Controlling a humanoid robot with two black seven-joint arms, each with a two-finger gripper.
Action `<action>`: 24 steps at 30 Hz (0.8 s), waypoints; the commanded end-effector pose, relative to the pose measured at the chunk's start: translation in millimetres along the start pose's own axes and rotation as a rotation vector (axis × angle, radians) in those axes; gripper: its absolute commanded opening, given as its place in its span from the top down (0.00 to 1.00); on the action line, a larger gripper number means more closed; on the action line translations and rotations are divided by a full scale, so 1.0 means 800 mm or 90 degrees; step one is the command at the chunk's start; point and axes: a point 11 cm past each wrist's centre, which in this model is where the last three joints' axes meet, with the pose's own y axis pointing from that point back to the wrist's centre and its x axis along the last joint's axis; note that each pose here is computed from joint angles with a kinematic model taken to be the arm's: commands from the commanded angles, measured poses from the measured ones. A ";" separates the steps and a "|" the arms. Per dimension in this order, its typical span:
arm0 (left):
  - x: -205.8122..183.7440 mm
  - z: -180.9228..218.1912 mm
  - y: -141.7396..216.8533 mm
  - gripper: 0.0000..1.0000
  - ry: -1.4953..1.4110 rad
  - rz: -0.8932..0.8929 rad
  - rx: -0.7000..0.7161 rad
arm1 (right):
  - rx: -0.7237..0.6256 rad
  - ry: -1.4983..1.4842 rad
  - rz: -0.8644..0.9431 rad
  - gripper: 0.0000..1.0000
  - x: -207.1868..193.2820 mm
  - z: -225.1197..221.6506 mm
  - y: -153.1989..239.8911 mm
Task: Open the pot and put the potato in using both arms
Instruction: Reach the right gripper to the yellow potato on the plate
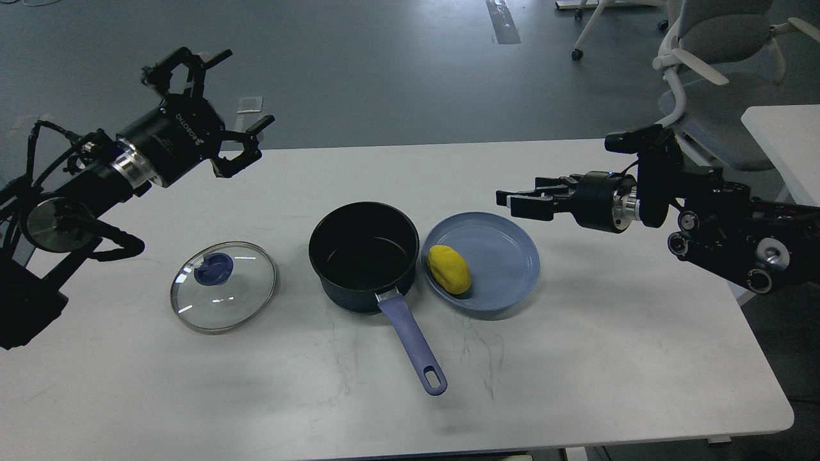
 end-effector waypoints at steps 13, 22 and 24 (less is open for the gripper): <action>-0.004 0.015 0.034 0.02 -0.030 -0.004 -0.001 | 0.073 -0.010 -0.045 0.04 -0.064 -0.032 -0.037; -0.008 0.029 0.043 0.02 -0.047 -0.008 -0.011 | 0.081 -0.008 -0.048 0.07 -0.067 -0.043 -0.058; -0.007 0.032 0.046 0.02 -0.051 -0.006 -0.012 | 0.084 -0.010 -0.051 0.08 -0.072 -0.046 -0.063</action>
